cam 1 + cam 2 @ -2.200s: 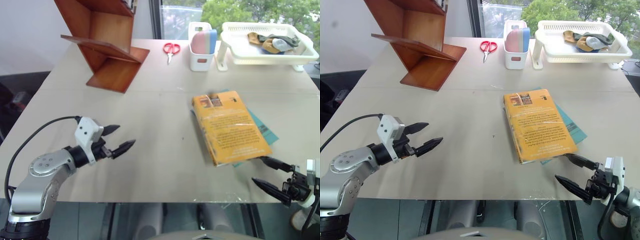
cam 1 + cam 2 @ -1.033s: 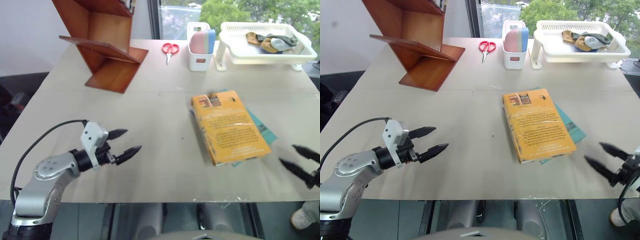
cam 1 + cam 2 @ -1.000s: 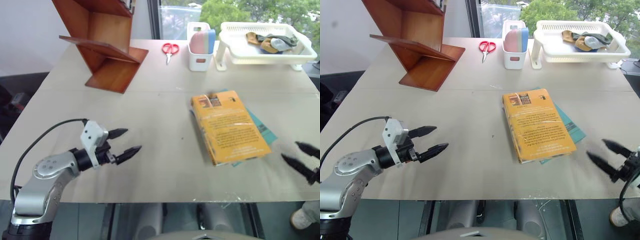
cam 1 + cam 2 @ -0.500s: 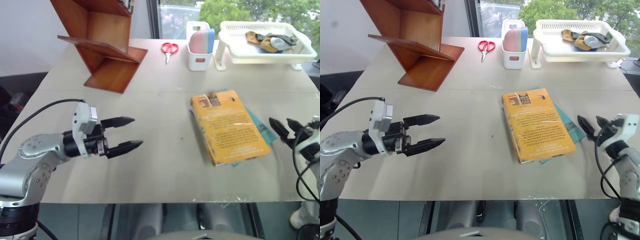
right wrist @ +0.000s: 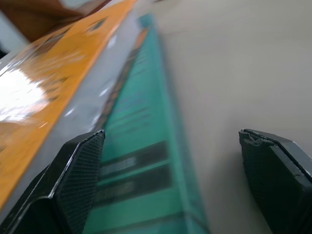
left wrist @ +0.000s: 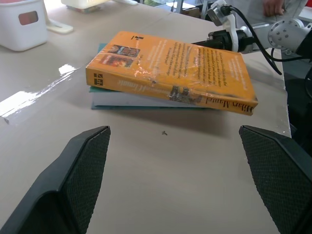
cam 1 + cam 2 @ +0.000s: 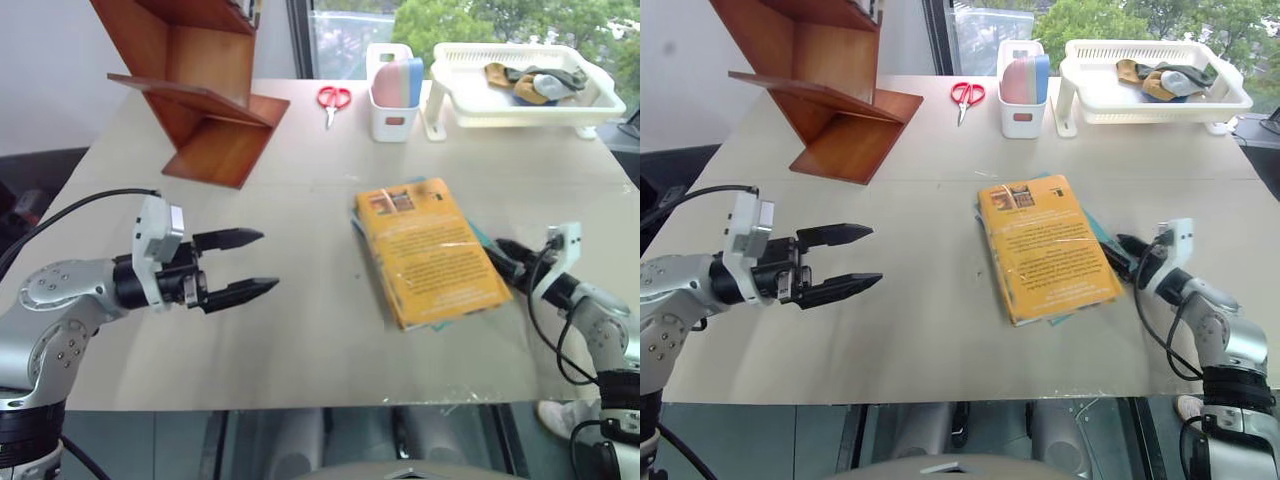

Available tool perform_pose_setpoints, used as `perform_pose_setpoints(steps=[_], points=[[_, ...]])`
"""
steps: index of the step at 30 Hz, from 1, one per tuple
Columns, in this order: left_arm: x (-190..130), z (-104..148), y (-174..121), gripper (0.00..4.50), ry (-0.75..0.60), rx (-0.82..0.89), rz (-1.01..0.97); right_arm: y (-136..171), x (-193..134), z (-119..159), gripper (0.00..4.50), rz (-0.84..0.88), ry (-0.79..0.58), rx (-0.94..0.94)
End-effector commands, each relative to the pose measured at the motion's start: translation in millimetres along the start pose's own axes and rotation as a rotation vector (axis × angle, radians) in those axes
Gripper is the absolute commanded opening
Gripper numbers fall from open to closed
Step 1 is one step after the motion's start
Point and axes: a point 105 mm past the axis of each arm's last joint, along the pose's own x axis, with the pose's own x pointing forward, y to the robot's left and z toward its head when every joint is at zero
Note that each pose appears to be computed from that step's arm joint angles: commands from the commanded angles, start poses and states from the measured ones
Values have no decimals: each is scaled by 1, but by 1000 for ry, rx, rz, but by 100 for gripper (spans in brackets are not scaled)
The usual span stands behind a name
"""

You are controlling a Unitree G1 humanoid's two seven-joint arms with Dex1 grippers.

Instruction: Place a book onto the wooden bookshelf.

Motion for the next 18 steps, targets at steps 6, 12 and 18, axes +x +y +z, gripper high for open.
perform_pose_setpoints(steps=[6, 12, 18], points=[[-3, 10, -5, 445, -5, 44, 5, 48, 25, -26, 450, 211, 105, -5], [-2, 8, -7, 445, -4, 35, 1, 56, 26, -31, 450, 268, 129, -26], [-1, 5, -5, 445, -5, 10, 13, 50, 24, -23, 450, 231, 89, -38]])
